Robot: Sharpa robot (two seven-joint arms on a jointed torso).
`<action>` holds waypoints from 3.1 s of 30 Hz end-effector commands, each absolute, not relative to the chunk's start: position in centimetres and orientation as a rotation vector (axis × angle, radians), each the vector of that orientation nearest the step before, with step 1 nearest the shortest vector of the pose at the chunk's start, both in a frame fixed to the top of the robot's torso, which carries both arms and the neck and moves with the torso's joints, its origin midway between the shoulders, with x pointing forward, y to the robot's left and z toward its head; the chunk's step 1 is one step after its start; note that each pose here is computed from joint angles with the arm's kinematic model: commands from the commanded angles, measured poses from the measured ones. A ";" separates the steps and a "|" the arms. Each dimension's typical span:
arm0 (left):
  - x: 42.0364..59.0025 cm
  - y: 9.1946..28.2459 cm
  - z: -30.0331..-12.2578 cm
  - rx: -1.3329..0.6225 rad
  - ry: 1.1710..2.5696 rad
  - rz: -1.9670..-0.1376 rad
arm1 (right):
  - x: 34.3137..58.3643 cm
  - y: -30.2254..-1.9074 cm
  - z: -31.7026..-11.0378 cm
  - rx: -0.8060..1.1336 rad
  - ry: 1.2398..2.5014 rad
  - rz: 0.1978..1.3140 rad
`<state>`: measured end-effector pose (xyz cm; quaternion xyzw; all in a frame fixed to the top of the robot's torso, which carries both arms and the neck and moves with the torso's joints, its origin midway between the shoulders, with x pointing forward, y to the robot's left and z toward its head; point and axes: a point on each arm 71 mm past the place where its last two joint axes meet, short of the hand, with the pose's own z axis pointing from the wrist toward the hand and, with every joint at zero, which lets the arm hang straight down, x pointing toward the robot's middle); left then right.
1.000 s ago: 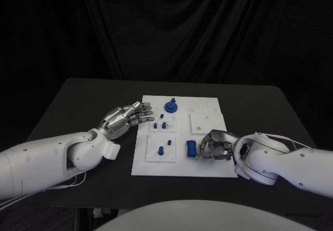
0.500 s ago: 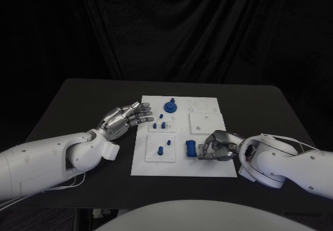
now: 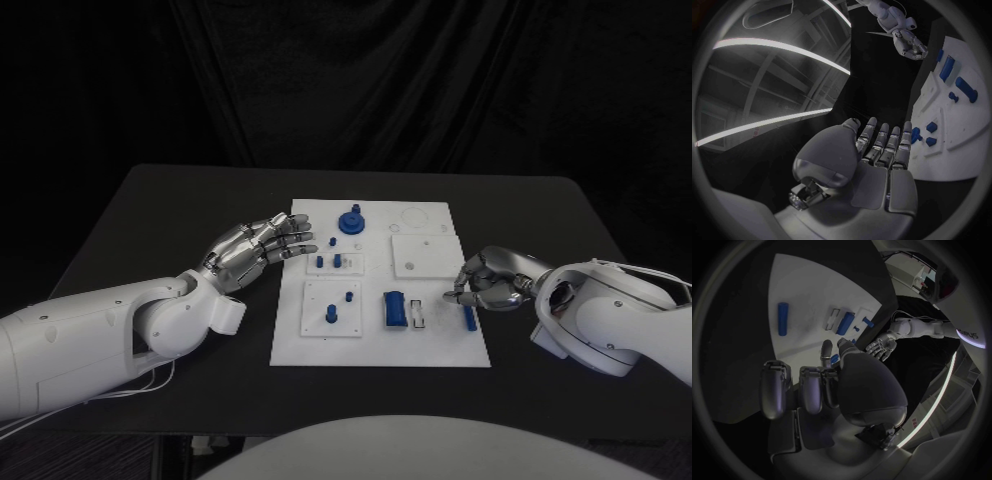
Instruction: Assemble the parts on the task board
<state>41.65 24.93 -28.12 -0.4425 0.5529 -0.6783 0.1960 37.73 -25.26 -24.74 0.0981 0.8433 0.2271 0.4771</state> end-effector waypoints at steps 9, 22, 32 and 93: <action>41.7 24.7 -28.2 -1.234 1.540 -1.921 | 37.9 -28.1 -25.4 0.188 2.016 0.328; 41.6 25.0 -28.3 -1.239 1.541 -1.915 | 37.3 -27.7 -27.2 0.120 2.034 0.260; 41.5 25.0 -28.4 -1.241 1.542 -1.913 | 37.3 -27.5 -27.8 0.117 2.049 0.240; 41.4 25.1 -28.7 -1.251 1.557 -1.909 | 36.2 -25.1 -29.7 0.261 2.110 0.448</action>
